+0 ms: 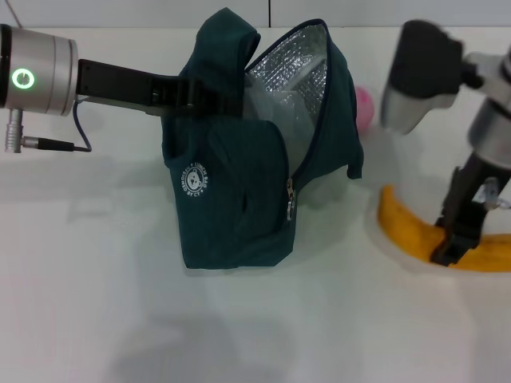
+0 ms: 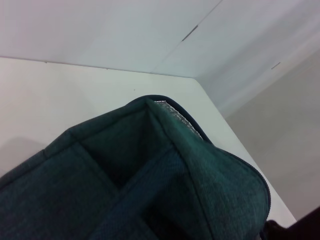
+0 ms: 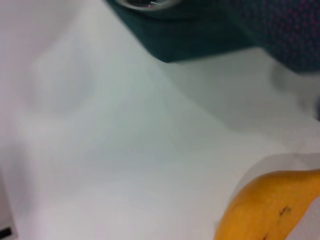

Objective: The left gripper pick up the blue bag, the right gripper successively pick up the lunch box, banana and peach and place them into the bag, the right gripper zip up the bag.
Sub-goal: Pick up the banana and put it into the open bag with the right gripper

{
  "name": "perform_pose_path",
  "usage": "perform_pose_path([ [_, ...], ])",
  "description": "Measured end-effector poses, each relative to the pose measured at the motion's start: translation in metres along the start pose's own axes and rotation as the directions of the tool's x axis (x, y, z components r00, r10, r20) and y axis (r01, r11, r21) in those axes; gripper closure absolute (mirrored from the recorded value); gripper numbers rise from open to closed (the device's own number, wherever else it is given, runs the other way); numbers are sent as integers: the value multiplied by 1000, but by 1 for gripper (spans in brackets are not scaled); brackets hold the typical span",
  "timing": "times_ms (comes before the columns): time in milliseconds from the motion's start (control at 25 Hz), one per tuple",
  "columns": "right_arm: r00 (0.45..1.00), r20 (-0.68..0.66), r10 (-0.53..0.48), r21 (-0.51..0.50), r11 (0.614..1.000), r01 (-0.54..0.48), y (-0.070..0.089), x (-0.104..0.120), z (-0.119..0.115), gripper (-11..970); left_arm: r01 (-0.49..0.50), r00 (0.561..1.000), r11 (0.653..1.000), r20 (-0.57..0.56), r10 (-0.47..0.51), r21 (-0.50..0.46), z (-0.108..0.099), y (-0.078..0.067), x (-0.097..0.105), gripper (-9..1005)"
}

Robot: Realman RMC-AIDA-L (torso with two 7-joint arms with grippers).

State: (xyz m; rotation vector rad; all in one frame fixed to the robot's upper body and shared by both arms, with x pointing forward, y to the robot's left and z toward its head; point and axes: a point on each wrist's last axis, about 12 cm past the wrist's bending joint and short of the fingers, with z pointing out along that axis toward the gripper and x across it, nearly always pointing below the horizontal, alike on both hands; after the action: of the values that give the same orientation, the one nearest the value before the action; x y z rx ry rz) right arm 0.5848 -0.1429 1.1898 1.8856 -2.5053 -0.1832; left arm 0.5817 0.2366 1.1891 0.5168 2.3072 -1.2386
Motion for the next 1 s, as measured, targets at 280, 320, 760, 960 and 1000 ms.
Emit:
perform_pose_path([
  [280, 984, 73, 165, 19, 986, -166, -25, 30, -17, 523, 0, 1000, 1000, 0, 0, 0, 0, 0, 0, 957],
  [320, 979, 94, 182, 22, 982, -185, -28, 33, -21, 523, 0, 1000, 1000, 0, 0, 0, 0, 0, 0, 957],
  [760, 834, 499, 236, 38, 955, -293, -44, 44, -86, 520, 0, 1000, 1000, 1, 0, 3, 1, 0, 0, 957],
  [960, 761, 632, 146, 46, 973, -226, -33, 36, -106, 519, 3, 1000, 1000, 0, -3, 5, 1, 0, 1, 957],
  [1000, 732, 671, 118, 54, 977, -207, -29, 35, -112, 519, 3, 1000, 1000, 0, -3, 5, 1, 0, 1, 957],
])
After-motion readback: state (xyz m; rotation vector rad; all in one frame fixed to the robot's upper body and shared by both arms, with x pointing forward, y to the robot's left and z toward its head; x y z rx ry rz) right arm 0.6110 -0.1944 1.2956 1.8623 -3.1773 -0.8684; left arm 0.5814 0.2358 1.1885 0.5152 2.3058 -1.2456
